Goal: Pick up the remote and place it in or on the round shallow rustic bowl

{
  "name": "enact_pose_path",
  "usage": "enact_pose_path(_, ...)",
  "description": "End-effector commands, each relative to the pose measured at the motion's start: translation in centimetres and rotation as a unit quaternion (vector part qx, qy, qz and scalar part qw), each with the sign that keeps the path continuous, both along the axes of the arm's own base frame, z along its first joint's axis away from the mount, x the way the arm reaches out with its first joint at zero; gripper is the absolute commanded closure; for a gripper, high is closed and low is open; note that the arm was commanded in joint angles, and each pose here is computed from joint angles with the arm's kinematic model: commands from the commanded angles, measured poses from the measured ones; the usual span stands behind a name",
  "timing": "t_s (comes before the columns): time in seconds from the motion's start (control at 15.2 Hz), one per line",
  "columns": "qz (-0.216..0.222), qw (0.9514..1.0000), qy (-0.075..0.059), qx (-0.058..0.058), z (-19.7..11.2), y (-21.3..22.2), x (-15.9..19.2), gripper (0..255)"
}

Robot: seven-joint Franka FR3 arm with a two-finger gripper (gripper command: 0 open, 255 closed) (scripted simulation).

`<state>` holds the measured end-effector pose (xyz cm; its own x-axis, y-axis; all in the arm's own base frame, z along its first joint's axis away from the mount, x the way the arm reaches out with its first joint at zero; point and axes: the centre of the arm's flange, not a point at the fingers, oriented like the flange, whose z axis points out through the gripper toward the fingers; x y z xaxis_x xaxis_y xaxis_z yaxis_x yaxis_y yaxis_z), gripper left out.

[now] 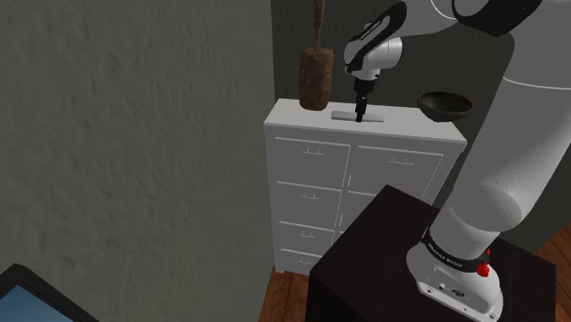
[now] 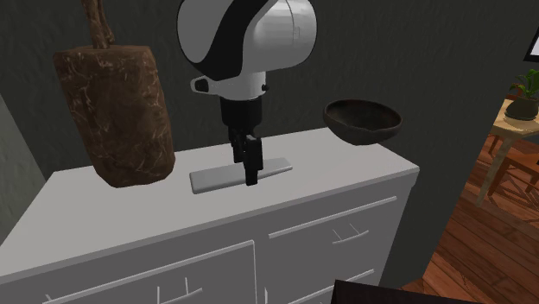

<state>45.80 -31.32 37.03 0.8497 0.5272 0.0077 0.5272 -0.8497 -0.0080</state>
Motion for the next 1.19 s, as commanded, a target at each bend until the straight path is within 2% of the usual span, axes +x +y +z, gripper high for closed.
enact_pose_path(0.0, 0.0, 1.0, 0.0, 0.0, 0.0, 0.0, 0.0, 0)
enact_pose_path(0.07, 0.0, 1.0, 0.0, 0.0, 0.0, 0.0, 0.0, 0)
enact_pose_path(0.13, 0.0, 1.0, 0.0, 0.0, 0.0, 0.0, 0.0, 255)
enact_pose_path(0.73, 0.0, 1.0, 0.0, 0.0, 0.0, 0.0, 0.0, 255)
enact_pose_path(1.12, 0.0, 1.0, 0.0, 0.0, 3.2, 0.0, 0.0, 255)
